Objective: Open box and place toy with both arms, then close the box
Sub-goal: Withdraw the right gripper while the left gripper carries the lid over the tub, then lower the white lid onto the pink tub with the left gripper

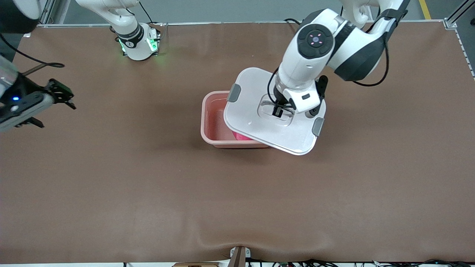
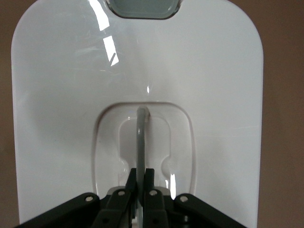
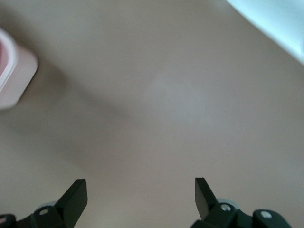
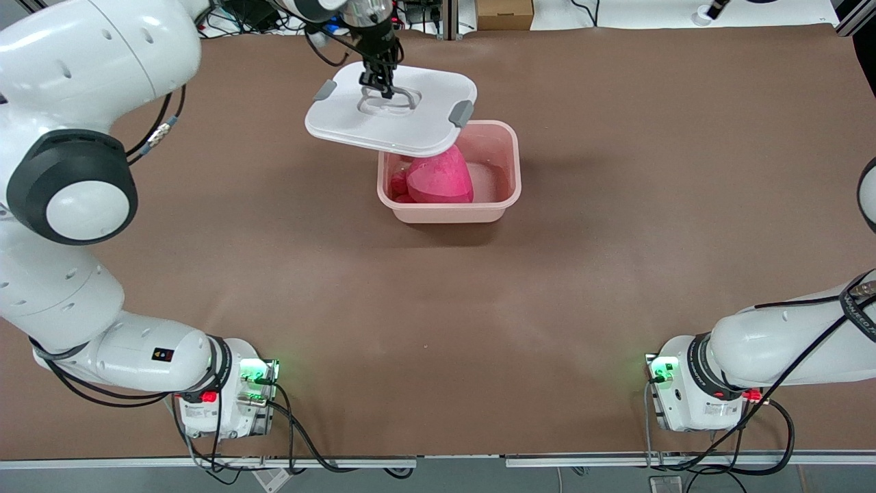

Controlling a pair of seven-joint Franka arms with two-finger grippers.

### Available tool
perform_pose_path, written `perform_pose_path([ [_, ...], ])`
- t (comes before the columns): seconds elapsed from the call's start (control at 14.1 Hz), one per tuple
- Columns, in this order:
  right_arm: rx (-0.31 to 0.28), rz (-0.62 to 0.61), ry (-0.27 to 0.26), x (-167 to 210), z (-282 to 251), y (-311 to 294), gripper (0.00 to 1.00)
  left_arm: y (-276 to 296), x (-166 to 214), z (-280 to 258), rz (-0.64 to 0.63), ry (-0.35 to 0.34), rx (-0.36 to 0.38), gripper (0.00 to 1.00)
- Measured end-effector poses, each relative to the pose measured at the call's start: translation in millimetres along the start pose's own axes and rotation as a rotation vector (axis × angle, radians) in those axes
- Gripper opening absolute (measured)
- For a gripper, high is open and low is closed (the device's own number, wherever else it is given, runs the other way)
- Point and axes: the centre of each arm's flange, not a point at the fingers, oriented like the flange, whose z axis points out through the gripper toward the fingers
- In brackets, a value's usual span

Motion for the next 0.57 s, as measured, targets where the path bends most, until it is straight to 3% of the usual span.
perform_pose_path([
  [0.21,0.021,0.256,-0.028,-29.3,10.5,42.0,1.00,-2.1,-14.7,5.4,-0.061,0.022,-0.014,0.07],
  [0.57,0.028,0.543,-0.056,-56.0,22.5,73.1,1.00,-3.2,-27.8,19.8,-0.094,0.056,-0.009,0.07],
])
